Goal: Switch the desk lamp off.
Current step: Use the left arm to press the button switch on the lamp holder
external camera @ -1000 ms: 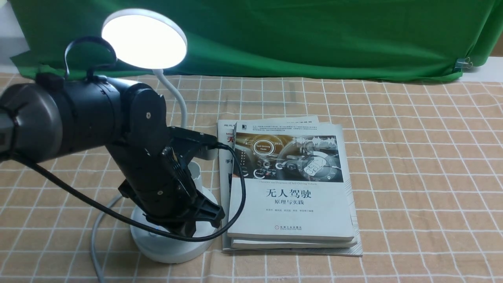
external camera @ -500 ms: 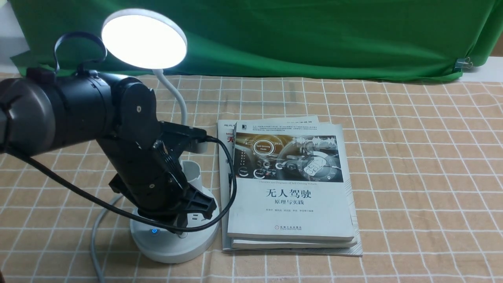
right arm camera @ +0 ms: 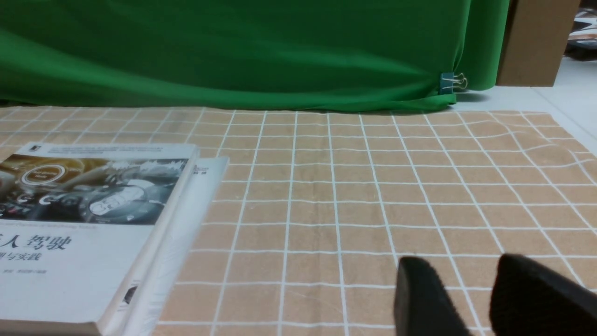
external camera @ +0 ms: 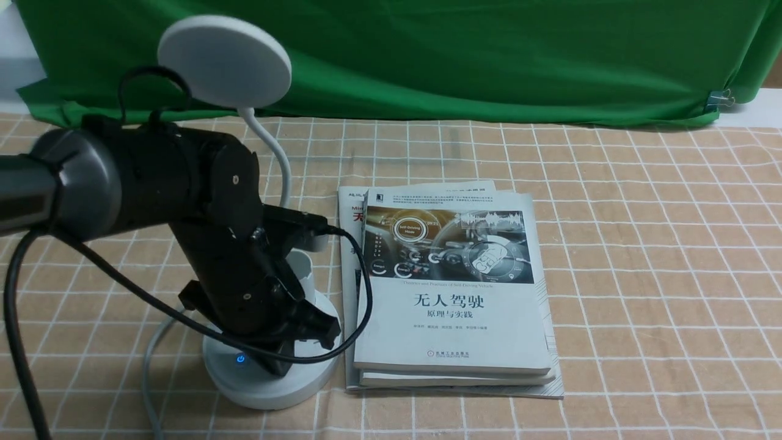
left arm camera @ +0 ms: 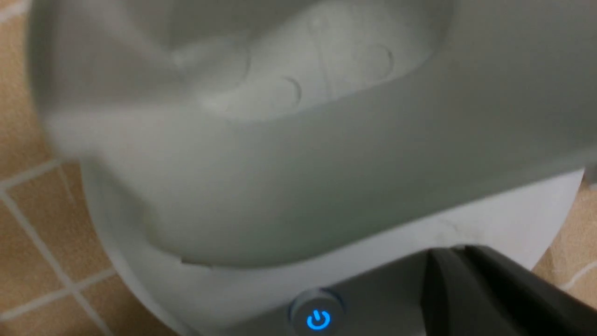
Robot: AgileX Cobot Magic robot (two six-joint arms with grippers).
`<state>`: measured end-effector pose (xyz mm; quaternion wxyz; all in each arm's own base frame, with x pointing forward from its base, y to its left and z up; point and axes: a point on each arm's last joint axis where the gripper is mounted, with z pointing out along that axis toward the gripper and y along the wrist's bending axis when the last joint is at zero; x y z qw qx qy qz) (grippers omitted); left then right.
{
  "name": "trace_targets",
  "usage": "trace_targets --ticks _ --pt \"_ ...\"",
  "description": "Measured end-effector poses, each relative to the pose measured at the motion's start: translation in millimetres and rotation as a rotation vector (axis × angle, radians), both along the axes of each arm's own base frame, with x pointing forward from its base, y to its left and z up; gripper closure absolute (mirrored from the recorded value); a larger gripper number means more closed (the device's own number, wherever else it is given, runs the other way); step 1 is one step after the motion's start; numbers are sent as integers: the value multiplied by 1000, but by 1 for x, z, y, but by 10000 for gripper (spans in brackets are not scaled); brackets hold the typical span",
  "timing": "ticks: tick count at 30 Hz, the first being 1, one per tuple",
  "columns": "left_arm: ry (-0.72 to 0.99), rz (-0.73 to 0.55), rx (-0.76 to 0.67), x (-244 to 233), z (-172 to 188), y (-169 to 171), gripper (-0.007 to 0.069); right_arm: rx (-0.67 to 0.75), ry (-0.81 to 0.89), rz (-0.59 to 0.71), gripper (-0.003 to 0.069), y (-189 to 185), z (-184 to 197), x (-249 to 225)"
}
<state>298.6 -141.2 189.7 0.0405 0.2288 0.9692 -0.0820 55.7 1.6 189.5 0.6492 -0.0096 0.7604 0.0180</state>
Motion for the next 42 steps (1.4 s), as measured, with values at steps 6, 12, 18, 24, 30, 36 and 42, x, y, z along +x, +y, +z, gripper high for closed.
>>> trace_targets --ticks 6,12,18,24,30,36,42 --pt "-6 -1 -3 0 3 0 620 0 0 0 419 0 0 0" --pt "-49 3 -28 -6 20 2 620 0 0 0 419 0 0 0" --pt "-63 18 -61 -8 28 1 620 0 0 0 419 0 0 0" --pt "-28 18 -49 -6 17 -1 620 0 0 0 419 0 0 0" --pt "8 20 -34 -2 1 -3 620 0 0 0 419 0 0 0" --pt "-3 18 -39 -2 5 -2 620 0 0 0 419 0 0 0" --pt "-68 15 -67 -10 30 1 620 0 0 0 419 0 0 0"
